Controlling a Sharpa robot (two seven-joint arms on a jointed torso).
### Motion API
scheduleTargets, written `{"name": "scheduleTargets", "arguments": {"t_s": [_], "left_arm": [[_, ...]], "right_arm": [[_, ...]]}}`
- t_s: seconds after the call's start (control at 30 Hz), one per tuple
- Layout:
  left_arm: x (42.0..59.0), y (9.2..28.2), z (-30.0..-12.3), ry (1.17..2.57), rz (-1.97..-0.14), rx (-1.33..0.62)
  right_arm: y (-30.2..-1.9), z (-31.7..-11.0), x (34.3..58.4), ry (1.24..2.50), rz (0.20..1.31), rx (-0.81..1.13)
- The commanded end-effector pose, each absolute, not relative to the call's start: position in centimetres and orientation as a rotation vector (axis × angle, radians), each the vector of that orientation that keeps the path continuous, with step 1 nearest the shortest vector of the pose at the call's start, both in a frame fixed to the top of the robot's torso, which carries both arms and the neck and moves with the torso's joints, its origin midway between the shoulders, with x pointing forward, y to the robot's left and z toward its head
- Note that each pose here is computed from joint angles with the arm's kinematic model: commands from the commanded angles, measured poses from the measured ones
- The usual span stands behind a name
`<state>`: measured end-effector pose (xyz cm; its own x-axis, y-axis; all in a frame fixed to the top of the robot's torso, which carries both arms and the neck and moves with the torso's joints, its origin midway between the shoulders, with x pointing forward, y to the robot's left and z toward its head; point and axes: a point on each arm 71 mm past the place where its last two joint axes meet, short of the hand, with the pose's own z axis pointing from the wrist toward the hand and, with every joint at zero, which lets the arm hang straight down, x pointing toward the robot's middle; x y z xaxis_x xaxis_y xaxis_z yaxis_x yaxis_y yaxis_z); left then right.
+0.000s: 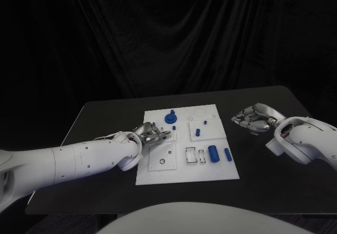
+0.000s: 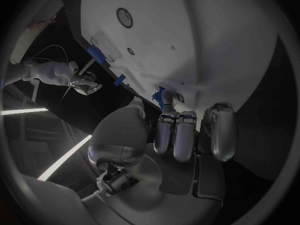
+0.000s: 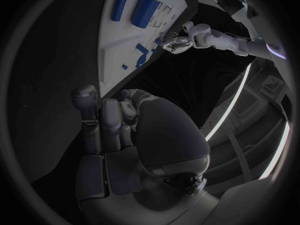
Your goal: Assemble the parts on the task board
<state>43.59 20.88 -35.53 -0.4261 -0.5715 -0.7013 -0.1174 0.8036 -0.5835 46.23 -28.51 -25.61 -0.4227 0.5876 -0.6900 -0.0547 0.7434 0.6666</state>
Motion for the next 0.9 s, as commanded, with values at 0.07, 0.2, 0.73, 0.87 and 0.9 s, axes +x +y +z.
{"name": "scheduleTargets", "arguments": {"t_s": [0.07, 0.2, 0.73, 0.87, 0.9], "left_arm": [[43.75, 20.57, -35.52, 1.989, -0.579, -0.5], [43.89, 20.49, -35.65, 2.0, -0.576, -0.495], [44.28, 20.59, -35.8, 1.995, -0.559, -0.499], [44.41, 20.49, -35.66, 1.976, -0.569, -0.496], [44.44, 20.44, -35.62, 1.972, -0.571, -0.495]], "right_arm": [[-28.55, -25.86, 46.16, 1.905, 0.746, 0.419], [-28.48, -25.88, 46.17, 1.908, 0.747, 0.419], [-28.43, -25.95, 46.14, 1.919, 0.746, 0.419], [-28.42, -25.96, 46.15, 1.921, 0.746, 0.419], [-28.42, -25.97, 46.15, 1.921, 0.746, 0.419]]}}
